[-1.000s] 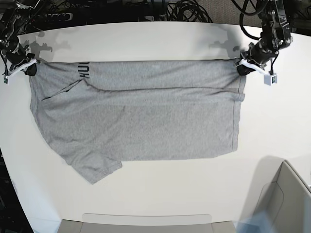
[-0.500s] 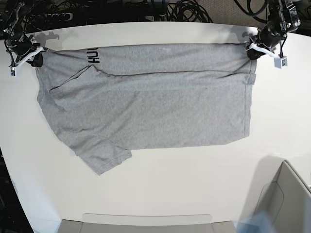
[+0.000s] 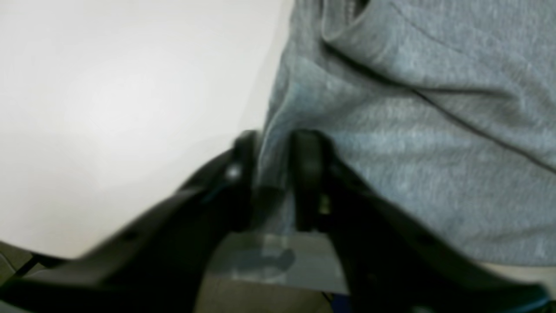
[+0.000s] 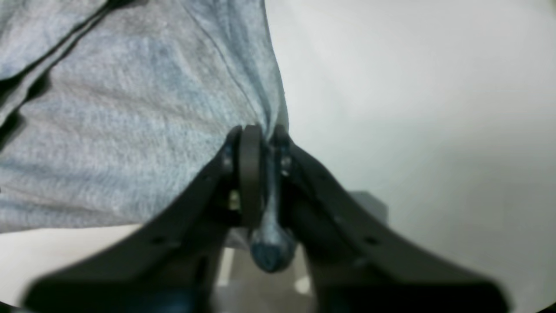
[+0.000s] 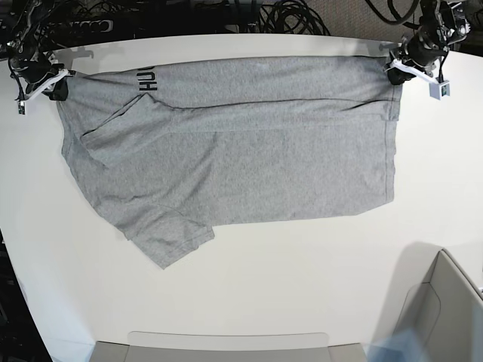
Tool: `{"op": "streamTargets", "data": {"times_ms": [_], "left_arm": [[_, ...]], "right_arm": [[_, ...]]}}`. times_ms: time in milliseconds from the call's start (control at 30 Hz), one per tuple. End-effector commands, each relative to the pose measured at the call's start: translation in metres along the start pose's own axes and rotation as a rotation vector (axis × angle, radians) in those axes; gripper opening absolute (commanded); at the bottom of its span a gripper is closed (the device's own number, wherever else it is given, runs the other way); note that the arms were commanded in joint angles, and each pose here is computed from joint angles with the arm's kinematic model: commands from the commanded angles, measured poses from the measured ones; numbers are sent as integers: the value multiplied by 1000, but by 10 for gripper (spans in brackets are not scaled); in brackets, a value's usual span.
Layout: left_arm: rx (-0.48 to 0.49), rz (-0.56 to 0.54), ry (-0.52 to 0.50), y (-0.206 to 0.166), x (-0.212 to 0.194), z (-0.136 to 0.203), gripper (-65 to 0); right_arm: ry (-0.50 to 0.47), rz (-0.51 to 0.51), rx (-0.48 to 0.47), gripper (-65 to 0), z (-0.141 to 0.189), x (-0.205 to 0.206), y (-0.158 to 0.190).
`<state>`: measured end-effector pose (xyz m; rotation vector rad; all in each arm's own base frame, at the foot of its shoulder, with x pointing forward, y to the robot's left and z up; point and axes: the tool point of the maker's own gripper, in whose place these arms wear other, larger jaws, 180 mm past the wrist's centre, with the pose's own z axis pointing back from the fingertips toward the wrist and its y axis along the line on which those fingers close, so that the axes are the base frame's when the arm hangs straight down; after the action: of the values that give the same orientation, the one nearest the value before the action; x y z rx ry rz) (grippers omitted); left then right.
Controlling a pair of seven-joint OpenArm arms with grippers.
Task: Fold the T-shirt properly
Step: 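Pull the folded edge with both grippers toward the robot to straighten, then move both grippers to the hem corners of the shirt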
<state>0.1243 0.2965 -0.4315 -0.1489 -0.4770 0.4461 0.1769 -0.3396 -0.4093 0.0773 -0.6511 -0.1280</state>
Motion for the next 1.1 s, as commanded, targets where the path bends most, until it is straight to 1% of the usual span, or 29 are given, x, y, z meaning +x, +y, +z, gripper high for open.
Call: {"op": "streamTargets", "data": {"times_ms": [0,33,67,133,233,300,400,567,633,667,767,800,867,900,967,1067], "left_arm": [[35,-15,7,9,1,4,-398],[36,-20,5,9,2,4,-388],[39,-33,0,10,6,6,-388],[38,-47,-13,9,12,9,-398],[30,-65,-37,3,21,13,-407],[43,-61,-69,7,30,19,-407],[76,-32,-118,20,43,30,-407],[104,-17,-157,32,55,39,-407],[102,-15,-175,31,62,39,-407],[91,-15,-196,26,70,38,-407],[48,-14,-253,10,94,34,-407],[34,-14,-263,4,100,32,-407],[-24,-32,-258,-21,115,24,-407],[-44,-35,-252,-31,122,21,-407],[-80,-40,-231,-46,135,19,-407],[-134,-32,-242,-70,154,18,-407]], "right_arm": [[39,22,-24,-495,5,-5,-6],[35,28,-25,-464,6,-4,-4],[30,33,-24,-448,7,-3,-3],[14,46,-23,-432,9,4,-1],[-10,62,-19,-431,11,12,4],[-29,74,-22,-431,13,18,7],[-69,78,-61,-431,26,30,0],[-135,61,-133,-431,46,45,-18],[-168,68,-156,-431,54,54,-24],[-194,83,-162,-431,58,65,-24],[-279,132,-169,-431,63,106,-22],[-311,154,-158,-431,62,124,-17],[-355,235,-125,-431,54,162,-1],[-349,284,-117,-431,48,174,6],[-346,398,-91,-431,27,205,32],[-308,503,-96,-431,-7,241,55]]}}
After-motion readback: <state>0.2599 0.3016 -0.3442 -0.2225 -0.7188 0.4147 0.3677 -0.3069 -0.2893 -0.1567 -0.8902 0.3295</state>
